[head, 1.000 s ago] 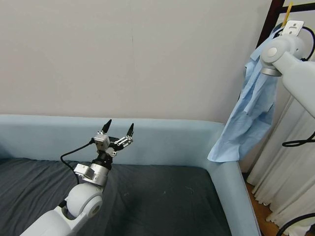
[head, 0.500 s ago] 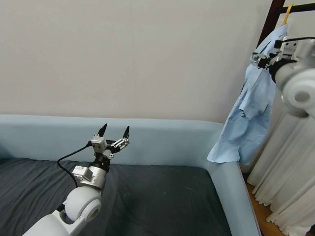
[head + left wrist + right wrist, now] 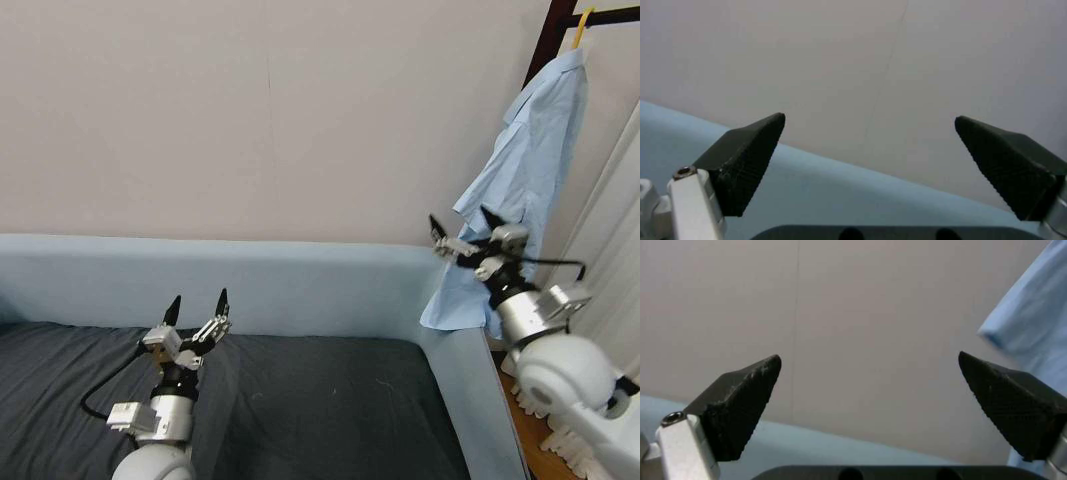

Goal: Pick up the clothes from the sofa and hang them on the clothes hanger.

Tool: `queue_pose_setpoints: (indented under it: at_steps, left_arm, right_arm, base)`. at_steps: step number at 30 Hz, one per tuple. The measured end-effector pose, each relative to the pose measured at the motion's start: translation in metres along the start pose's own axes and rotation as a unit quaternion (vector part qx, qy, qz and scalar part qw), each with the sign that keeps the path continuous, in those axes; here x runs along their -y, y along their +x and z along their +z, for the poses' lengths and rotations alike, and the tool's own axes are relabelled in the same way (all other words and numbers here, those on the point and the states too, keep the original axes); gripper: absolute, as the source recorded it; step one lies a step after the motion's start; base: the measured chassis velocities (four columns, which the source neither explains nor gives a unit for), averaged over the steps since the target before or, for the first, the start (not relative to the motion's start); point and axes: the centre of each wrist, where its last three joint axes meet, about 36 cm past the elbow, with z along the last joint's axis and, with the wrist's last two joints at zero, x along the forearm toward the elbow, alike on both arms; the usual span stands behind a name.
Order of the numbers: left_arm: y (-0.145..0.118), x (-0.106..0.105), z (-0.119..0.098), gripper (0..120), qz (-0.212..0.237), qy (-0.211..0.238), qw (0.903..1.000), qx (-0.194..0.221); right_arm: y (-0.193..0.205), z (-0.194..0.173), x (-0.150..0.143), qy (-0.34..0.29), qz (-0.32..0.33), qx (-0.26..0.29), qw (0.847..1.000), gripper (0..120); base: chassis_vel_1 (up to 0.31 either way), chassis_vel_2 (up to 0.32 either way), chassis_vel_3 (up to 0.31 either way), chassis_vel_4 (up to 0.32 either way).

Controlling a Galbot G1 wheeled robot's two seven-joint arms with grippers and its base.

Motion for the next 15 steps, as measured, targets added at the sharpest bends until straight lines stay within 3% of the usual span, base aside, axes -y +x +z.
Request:
queue_pose_setpoints:
  at_steps: [3,8,15]
  left_arm:
    - [0.026,0.004,0.009,100,-0.021,-0.004,0.9997,-0.009]
    - [0.046,0.010,0.019,100,-0.044,-0.012,0.9988,-0.016]
    - [0.059,0.011,0.030,100,-0.086,-0.022,0.9958,-0.020]
  right_arm:
    - [0.031,0.032,-0.020,0.006,-0.009,-0.014,1.000,100]
    - [0.065,0.066,-0.036,0.024,0.006,-0.020,0.999,100]
    - [0.113,0.078,-0.044,0.027,0.082,-0.050,0.995,100]
  base:
    - [0.000,0.000,0.000,0.000]
    - [0.000,0.000,0.000,0.000]
    - [0.000,0.000,0.000,0.000]
